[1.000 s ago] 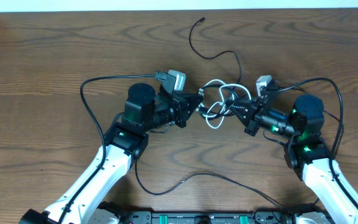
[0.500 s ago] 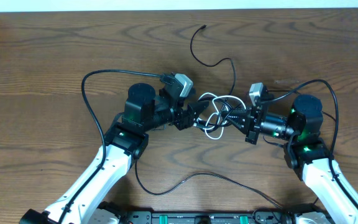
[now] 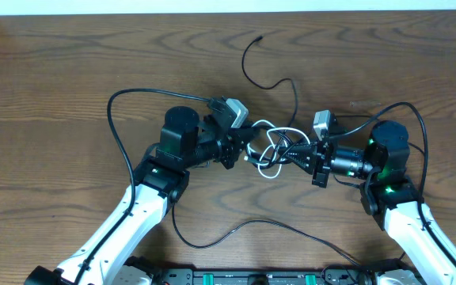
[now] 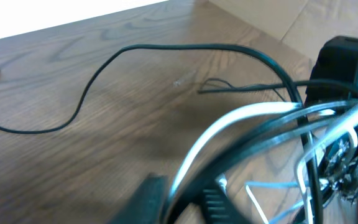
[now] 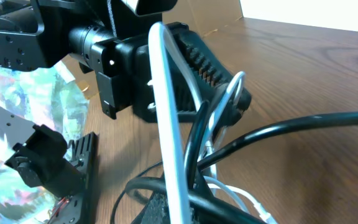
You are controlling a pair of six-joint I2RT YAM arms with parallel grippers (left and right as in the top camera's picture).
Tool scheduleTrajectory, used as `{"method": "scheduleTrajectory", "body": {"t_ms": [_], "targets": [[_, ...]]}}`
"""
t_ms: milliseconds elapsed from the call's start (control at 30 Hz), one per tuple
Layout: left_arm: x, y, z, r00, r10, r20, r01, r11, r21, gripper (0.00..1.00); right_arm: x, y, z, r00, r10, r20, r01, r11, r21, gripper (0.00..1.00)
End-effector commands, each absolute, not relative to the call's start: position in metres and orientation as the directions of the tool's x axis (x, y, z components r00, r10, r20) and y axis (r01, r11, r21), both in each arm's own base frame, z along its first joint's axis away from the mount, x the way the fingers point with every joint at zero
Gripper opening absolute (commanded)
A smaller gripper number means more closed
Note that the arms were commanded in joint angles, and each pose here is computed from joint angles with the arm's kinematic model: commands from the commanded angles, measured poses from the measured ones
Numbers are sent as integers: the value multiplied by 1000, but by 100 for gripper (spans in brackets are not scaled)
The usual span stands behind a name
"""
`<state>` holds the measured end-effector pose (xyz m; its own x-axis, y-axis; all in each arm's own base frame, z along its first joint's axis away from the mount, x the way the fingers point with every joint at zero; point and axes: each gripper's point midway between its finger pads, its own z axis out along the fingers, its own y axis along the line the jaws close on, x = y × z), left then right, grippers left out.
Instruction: Untangle cables
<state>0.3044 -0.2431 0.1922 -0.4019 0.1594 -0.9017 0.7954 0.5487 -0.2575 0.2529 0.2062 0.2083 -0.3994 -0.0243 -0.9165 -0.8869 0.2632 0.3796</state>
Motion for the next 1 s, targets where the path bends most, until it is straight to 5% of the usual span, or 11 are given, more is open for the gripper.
{"method": "scheduleTrajectory", "body": {"t_ms": [0, 200, 333, 433, 667, 967], "targets": [[300, -247, 206, -364, 157, -918, 826, 510, -240, 7, 246, 210, 214, -365, -34, -931, -911, 220, 349, 1], [302, -246, 206, -364, 157, -918, 820, 521, -237, 7, 249, 209, 211, -378, -34, -925, -901, 243, 359, 6], [341, -211, 194, -436, 82, -896, 603, 766, -223, 7, 270, 196, 181, -504, -33, -863, -787, 428, 444, 1], [350, -195, 185, -467, 59, -882, 506, 836, -212, 7, 281, 183, 159, -576, -30, -817, -693, 549, 468, 1], [349, -194, 182, -489, 49, -871, 491, 841, -228, 7, 305, 142, 119, -698, 72, -713, -392, 794, 464, 1], [349, -193, 181, -492, 50, -869, 490, 841, -228, 7, 309, 117, 101, -732, 137, -667, -224, 877, 426, 1]]}}
